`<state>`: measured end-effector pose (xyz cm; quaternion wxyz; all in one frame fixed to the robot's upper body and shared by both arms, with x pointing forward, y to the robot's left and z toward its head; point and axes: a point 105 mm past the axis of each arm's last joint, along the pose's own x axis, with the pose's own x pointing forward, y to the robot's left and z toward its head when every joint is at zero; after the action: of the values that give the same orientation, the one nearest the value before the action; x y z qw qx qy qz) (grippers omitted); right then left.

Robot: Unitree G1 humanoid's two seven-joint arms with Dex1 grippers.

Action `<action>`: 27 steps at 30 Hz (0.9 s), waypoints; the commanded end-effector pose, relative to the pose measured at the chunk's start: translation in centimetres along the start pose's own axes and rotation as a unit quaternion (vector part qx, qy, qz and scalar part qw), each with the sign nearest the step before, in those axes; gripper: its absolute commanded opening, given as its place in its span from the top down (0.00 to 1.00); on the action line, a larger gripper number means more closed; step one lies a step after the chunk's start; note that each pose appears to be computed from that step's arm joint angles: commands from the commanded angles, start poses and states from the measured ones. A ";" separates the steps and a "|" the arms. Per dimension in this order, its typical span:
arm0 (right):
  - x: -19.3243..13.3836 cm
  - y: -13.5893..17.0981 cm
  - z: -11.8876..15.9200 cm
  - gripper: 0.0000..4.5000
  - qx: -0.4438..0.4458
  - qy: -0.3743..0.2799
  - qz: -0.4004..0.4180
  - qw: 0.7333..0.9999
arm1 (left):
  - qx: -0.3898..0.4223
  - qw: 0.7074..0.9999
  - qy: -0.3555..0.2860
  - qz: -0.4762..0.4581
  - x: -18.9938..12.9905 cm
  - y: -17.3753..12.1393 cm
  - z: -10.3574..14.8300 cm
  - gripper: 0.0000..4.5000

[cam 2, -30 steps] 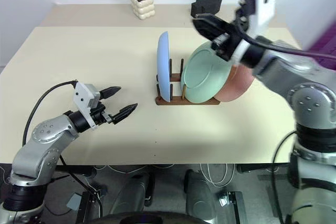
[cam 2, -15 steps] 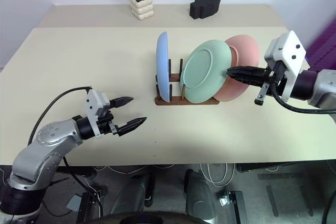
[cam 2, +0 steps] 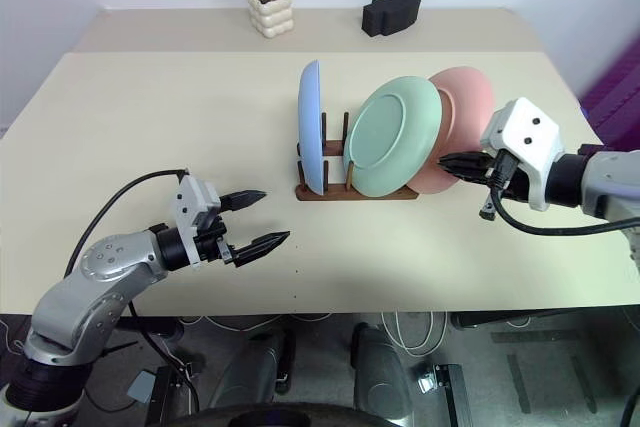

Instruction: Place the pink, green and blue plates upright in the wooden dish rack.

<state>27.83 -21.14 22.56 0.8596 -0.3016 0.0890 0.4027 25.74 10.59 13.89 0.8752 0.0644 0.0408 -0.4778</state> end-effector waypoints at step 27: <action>1.9 1.5 5.3 0.99 -0.057 -0.110 0.035 0.992 | 0.006 1.000 -0.025 0.004 -0.4 -1.0 0.5 0.00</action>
<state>27.85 -15.95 24.02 0.8328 -0.2781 0.0070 0.4786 25.06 10.73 13.19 0.8824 0.0511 0.0434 -0.4657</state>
